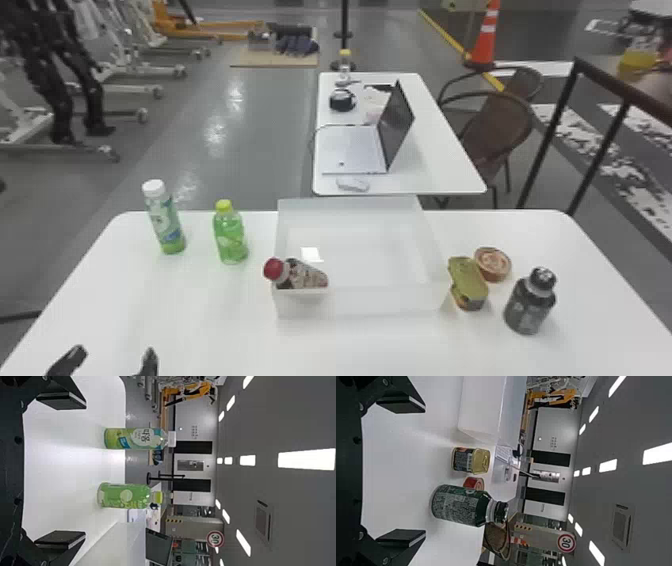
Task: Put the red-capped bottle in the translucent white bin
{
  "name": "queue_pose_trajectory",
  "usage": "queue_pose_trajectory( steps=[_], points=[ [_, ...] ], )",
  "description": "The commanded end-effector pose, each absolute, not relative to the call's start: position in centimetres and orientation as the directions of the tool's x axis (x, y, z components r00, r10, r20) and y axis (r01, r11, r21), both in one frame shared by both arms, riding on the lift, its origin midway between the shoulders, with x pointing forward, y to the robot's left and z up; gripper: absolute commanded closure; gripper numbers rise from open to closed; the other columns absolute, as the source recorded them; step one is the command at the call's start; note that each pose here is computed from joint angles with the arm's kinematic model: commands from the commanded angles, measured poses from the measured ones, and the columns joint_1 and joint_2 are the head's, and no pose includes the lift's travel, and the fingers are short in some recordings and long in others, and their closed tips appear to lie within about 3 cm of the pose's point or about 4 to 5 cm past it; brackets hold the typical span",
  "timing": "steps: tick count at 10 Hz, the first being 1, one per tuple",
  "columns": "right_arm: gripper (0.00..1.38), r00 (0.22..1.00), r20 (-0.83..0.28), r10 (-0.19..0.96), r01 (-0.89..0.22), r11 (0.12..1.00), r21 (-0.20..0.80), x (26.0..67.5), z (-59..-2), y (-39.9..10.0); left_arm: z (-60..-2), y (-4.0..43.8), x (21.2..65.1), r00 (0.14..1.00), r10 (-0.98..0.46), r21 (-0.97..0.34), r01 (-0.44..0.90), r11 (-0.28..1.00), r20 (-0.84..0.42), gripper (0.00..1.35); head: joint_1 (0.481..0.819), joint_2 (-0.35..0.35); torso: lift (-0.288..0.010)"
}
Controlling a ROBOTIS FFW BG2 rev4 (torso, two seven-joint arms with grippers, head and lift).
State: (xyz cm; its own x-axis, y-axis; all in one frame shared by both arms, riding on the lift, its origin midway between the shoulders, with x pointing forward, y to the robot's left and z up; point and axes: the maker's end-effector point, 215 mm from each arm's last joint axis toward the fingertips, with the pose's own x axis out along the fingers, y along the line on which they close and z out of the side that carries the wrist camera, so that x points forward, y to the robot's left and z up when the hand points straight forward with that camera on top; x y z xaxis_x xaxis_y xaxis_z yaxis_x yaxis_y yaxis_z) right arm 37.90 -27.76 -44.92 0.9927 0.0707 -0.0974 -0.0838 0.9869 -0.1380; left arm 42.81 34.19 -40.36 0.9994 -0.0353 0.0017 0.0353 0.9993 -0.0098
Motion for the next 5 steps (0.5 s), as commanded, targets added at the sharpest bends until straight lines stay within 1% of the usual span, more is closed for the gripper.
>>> queue_pose_trajectory(
  steps=[1,3,5],
  points=[
    [0.18,0.992,-0.106,0.065,-0.079,0.988,-0.135,37.4,-45.2,-27.9,-41.9,34.2,40.8,0.999,-0.035,-0.010,0.035,0.999,-0.031,0.15,0.549,0.000,-0.100],
    [0.18,0.992,-0.107,0.062,-0.076,0.988,-0.135,37.3,-45.3,-27.9,-42.6,32.2,40.4,0.996,-0.077,-0.026,0.076,0.997,-0.040,0.15,0.549,0.000,-0.100],
    [0.18,0.992,-0.108,0.060,-0.075,0.988,-0.135,37.2,-45.3,-28.0,-42.6,31.5,40.4,0.995,-0.089,-0.032,0.088,0.996,-0.037,0.15,0.549,0.000,-0.100]
  ],
)
